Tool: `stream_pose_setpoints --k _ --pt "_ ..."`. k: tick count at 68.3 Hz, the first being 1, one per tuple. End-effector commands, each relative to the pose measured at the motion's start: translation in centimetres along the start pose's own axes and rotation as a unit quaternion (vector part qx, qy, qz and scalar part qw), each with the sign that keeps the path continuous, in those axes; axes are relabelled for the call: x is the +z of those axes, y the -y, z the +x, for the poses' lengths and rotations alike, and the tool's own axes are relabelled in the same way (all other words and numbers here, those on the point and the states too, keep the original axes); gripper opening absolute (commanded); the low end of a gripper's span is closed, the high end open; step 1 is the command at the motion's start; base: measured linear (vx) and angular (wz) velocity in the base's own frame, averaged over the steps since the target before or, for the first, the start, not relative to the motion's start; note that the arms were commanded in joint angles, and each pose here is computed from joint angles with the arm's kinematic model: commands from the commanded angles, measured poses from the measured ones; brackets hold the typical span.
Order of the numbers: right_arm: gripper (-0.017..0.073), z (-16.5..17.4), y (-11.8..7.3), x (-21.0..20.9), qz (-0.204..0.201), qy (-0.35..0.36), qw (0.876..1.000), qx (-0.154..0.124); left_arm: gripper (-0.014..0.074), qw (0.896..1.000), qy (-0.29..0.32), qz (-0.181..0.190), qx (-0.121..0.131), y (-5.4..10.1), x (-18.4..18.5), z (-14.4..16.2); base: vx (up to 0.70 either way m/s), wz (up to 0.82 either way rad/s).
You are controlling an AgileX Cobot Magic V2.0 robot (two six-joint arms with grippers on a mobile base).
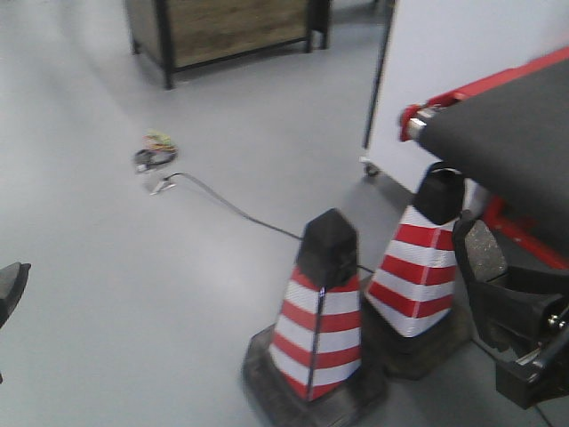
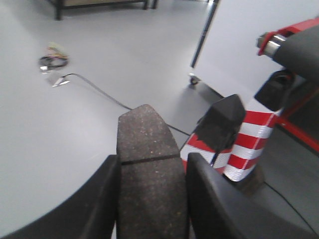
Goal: Move and align brake pads A on conveyor
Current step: 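Drive the base past the red-and-white cones toward the conveyor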
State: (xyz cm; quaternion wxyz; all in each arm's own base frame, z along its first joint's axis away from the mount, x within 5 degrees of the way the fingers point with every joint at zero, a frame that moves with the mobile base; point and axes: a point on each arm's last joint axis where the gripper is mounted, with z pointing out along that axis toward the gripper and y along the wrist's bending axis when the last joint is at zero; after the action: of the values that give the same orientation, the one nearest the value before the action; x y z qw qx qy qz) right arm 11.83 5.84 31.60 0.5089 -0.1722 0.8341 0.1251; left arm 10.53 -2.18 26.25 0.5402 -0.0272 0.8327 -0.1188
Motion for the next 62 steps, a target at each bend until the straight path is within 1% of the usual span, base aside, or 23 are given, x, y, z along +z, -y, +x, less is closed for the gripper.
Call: stream_pose_setpoints --k 1,26,62 --pt "-0.0008 -1.69 -0.06 -0.51 -0.003 0.059 0.998 -0.006 0.0093 0.998 0.053 0.027 0.002 0.68 -0.31 -1.65 0.37 -0.69" --pt "-0.0008 -1.69 -0.06 -0.51 -0.003 0.059 0.998 -0.005 0.0093 0.998 0.053 0.027 0.002 0.68 -0.31 -1.64 0.31 -0.73" --pt "-0.0008 -1.69 -0.06 -0.51 -0.003 0.059 0.998 -0.005 0.0093 0.998 0.053 0.027 0.002 0.68 -0.31 -1.64 0.2 -0.76"
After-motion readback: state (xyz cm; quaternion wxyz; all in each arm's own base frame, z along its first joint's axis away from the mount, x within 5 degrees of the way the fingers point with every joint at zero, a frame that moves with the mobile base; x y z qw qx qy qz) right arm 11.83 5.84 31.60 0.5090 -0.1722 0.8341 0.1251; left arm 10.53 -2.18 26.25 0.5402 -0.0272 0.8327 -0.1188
